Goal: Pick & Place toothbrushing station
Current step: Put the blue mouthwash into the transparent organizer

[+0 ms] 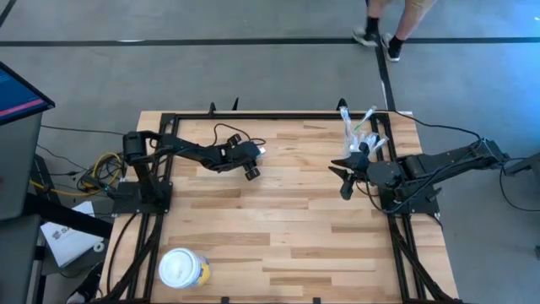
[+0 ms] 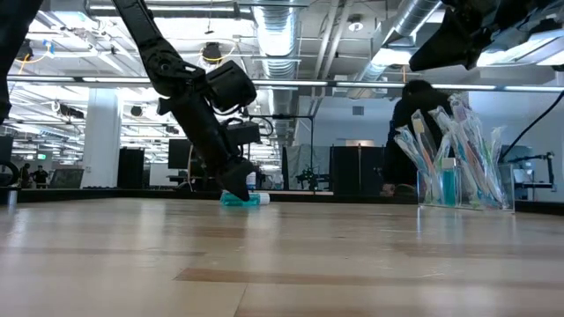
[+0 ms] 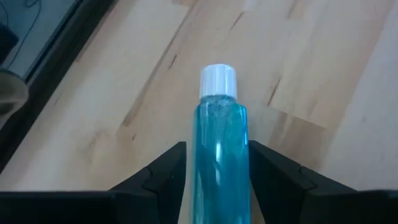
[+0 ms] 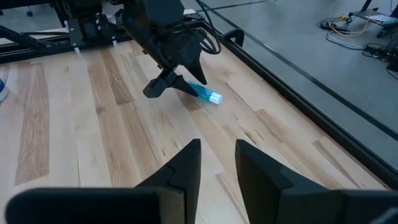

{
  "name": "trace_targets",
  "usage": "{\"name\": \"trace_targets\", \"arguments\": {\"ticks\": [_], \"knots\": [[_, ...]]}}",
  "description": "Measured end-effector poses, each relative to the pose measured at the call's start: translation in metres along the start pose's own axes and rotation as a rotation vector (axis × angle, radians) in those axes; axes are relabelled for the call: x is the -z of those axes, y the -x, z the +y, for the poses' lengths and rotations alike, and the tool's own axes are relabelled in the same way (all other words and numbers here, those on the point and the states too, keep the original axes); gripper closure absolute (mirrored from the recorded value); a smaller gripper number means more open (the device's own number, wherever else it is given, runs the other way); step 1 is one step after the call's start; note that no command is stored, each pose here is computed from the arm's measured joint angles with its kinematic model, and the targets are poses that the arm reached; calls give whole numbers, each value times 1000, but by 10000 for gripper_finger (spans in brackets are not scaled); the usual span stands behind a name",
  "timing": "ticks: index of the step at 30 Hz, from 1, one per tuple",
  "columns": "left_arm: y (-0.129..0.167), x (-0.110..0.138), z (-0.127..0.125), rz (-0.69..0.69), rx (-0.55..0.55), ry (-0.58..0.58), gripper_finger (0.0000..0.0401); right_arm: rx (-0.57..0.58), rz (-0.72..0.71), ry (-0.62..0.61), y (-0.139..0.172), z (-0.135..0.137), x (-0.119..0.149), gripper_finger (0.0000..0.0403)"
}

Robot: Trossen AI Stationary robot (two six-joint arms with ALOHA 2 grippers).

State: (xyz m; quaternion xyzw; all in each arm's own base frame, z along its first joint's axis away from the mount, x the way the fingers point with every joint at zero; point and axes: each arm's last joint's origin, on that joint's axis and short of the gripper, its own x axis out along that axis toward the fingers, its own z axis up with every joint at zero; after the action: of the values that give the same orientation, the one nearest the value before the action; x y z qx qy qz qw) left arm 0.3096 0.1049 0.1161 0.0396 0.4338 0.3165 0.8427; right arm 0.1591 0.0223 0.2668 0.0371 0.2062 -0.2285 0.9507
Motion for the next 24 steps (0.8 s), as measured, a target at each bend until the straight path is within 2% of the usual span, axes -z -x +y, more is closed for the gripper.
{"name": "trace_targets", "arguments": {"ticks": [16, 24], "knots": [[-3, 7, -2, 56, 18, -25, 274, 0, 0, -3, 0, 0, 0, 313], [-8, 10, -4, 70, 7, 13, 337, 1, 2, 0, 0, 0, 0, 313]]}}
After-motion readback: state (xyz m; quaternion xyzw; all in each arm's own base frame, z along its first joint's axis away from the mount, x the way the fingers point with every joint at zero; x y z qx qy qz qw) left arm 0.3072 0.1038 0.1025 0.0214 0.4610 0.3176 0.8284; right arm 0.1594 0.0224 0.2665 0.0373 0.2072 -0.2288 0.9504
